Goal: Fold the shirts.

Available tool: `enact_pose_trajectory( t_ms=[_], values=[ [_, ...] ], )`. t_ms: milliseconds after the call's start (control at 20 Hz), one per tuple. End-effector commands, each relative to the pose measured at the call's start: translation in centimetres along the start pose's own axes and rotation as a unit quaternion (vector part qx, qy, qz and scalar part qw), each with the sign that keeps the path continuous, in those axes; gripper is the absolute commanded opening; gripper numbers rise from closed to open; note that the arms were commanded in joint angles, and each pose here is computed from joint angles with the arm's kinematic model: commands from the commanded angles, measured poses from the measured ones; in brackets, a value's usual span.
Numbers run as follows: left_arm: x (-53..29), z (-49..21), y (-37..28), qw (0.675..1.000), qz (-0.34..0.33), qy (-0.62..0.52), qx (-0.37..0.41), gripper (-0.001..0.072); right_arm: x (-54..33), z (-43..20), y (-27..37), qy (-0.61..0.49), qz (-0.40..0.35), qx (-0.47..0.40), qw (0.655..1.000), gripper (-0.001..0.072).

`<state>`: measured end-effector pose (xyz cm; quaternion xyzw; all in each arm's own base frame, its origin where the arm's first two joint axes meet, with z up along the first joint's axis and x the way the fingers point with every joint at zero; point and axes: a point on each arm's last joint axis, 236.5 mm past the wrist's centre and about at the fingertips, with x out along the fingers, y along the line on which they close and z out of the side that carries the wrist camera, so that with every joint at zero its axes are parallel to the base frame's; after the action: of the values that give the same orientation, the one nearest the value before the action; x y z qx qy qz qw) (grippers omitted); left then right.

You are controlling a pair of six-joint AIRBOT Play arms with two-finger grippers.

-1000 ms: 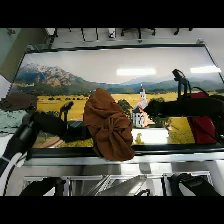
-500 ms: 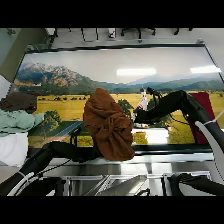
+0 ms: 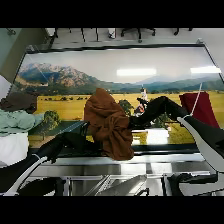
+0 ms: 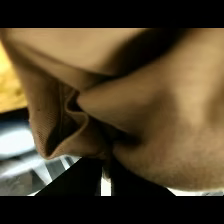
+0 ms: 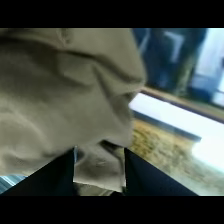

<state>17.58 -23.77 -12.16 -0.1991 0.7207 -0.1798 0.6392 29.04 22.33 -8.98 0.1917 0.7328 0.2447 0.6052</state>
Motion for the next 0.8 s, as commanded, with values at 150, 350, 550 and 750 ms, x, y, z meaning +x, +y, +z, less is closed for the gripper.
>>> enact_pose_trajectory(
  t_ms=[150, 350, 550, 750],
  values=[
    [-3.8, 3.1, -1.7, 0.997, -0.024, -0.068, 0.026, 0.002, 2.1, 0.4, 0.7, 0.0, 0.012, -0.012, 1.0, 0.0231],
    [-9.7, 5.6, -2.8, 0.985, -0.062, -0.159, 0.025, 0.002, 0.0, 2.2, 4.7, -0.04, 0.069, -0.049, 0.996, 0.0021],
    [-19.8, 7.2, -5.7, 0.955, -0.107, -0.27, 0.053, 0.0019, -12.3, 4.7, 12.3, -0.159, 0.104, -0.149, 0.97, 0.002],
    [-39.4, 5.6, -12.9, 0.848, -0.148, -0.488, 0.144, 0.0019, -33.3, 0.4, 22.5, -0.382, 0.104, -0.289, 0.871, 0.002]
  ],
)
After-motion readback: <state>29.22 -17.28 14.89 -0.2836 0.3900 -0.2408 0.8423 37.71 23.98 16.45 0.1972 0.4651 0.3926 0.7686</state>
